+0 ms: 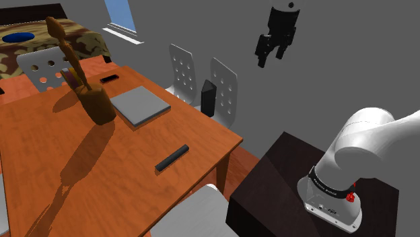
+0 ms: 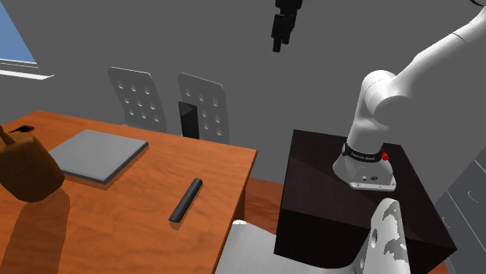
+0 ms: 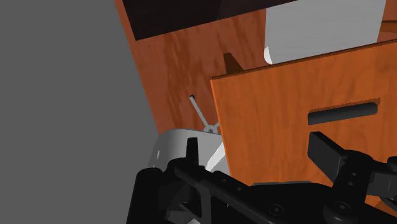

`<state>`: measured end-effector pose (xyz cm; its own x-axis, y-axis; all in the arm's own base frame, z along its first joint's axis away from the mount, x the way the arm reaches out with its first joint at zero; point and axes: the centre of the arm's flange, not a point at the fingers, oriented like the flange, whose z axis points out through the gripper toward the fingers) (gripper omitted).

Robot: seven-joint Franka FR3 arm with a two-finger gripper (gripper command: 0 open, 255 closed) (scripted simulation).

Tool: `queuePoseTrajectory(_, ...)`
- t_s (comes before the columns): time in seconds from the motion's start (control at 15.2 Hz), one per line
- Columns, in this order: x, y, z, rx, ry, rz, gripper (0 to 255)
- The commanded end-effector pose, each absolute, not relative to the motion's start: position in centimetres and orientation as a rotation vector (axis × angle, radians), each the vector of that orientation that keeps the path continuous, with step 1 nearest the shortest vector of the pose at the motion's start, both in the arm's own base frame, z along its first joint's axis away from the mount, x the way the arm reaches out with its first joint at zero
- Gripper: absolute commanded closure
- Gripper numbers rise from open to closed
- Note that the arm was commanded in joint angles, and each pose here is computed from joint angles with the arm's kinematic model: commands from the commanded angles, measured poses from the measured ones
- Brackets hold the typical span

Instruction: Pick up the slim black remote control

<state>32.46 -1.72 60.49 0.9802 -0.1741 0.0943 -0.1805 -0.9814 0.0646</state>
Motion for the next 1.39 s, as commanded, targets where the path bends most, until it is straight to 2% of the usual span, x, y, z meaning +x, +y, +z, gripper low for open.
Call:
queuePoseTrajectory(0.0, 32.5, -1.7, 60.5, 3.053, -0.274, 0.136, 0)
queuePoseTrajectory(1.32, 39.5, 12.8, 41.0, 2.944, -1.208, -0.014, 0)
